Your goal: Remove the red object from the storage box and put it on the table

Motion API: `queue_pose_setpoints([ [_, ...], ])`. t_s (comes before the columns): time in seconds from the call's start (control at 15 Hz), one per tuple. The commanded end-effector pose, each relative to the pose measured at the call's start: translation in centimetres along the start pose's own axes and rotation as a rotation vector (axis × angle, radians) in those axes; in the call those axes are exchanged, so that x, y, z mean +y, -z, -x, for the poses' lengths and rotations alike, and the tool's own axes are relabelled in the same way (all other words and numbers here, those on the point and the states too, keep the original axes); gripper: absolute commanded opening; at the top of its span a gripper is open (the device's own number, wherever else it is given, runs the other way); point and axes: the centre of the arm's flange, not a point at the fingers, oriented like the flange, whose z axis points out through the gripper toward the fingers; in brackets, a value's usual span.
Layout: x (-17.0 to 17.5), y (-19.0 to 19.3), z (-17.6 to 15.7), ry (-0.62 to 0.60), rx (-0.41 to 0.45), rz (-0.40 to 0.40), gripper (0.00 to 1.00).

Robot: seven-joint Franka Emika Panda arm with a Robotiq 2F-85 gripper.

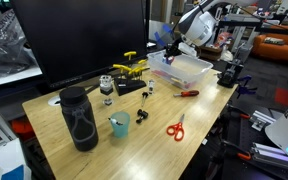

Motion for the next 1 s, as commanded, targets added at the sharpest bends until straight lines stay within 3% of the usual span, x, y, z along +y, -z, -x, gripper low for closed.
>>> queue_pose_setpoints([
  [0.0, 0.1, -0.1, -0.4, 0.017, 0.040, -0.018, 0.04],
  [0.6, -0.7, -0.5, -1.1, 0.057, 0.087, -0.090, 0.04],
  [0.93, -0.9, -0.9, -1.6, 0.117, 0.155, -0.139, 0.04],
])
